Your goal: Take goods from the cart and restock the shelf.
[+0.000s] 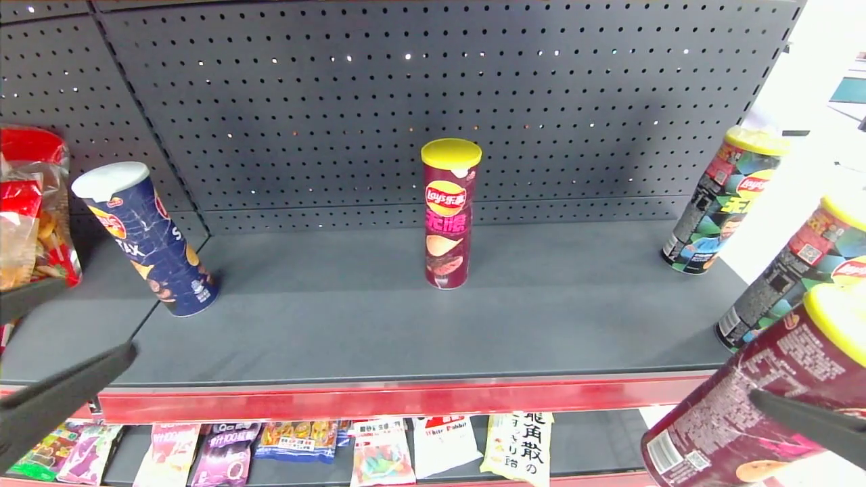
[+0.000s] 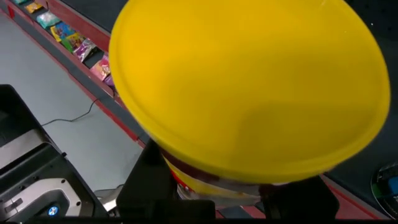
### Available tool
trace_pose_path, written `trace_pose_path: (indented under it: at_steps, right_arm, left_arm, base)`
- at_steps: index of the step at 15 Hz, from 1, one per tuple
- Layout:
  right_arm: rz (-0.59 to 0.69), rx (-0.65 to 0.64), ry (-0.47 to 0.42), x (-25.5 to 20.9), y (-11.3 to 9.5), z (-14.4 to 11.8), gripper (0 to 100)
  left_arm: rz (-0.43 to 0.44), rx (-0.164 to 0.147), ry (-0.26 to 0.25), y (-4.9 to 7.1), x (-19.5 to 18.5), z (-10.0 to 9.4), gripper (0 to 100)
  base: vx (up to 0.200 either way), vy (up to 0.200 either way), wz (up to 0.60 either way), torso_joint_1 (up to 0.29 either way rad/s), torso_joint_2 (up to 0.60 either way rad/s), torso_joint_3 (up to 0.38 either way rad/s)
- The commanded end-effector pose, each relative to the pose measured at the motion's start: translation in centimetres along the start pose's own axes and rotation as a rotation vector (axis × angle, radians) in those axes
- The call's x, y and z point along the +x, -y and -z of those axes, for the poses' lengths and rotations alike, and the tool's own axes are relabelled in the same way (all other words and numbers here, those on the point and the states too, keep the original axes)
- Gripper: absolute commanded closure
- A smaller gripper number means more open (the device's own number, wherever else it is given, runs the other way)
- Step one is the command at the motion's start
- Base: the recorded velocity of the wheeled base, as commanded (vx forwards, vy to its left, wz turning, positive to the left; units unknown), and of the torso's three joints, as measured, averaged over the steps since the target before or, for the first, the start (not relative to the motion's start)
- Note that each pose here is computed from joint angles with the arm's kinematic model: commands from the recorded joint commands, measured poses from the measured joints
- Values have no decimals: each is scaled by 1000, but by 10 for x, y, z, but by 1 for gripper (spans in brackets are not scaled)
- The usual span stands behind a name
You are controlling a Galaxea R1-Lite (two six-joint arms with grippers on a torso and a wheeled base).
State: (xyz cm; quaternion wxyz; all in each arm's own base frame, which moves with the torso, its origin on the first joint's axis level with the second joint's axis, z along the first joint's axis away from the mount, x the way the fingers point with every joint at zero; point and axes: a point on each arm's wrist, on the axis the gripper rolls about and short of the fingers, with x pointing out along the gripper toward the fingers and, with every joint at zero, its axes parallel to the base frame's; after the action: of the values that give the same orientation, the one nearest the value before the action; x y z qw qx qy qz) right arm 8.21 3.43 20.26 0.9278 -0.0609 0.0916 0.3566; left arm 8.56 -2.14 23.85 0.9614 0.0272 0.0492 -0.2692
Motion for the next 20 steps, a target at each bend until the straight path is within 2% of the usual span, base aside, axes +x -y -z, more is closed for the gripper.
trace_pose_path:
  at_steps: [1, 2, 3, 6, 7, 10, 14, 15, 18, 20]
  right_arm:
    - [3, 14, -1, 4, 3, -6, 100]
    - [3, 14, -1, 4, 3, -6, 100]
    - [6, 15, 14, 4, 4, -11, 100]
    - [11, 27, 25, 3, 4, -15, 100]
    - [11, 29, 30, 2, 4, -16, 100]
    - [14, 29, 34, 2, 4, -17, 100]
    - [14, 28, 37, 1, 3, -17, 100]
    - [14, 27, 39, 1, 3, -17, 100]
    - [24, 25, 42, 0, 3, -18, 100]
    - [24, 25, 43, 0, 3, -18, 100]
  left_arm:
    - [408, 7, -155, -10, 171, -13, 0]
    - [408, 7, -155, -10, 171, -13, 0]
    - [533, 13, -153, -2, 216, -16, 0]
    - [539, 122, -146, -11, 263, -6, 0]
    - [532, 141, -139, -15, 274, -5, 0]
    - [514, 150, -121, -23, 292, -6, 0]
    - [495, 188, -78, -35, 312, -12, 0]
    - [506, 191, -61, -35, 316, -15, 0]
    - [609, 181, -29, -33, 321, -19, 0]
    - [639, 173, -33, -33, 326, -13, 0]
  base:
    - [0, 0, 0, 0, 0, 0]
    - [0, 0, 0, 0, 0, 0]
    - [0, 0, 0, 0, 0, 0]
    - [0, 0, 0, 0, 0, 0]
    - [0, 0, 0, 0, 0, 0]
    - [0, 0, 0, 0, 0, 0]
    - [0, 0, 0, 0, 0, 0]
    - [0, 0, 0, 0, 0, 0]
    - [0, 0, 0, 0, 0, 0]
    - [0, 0, 0, 0, 0, 0]
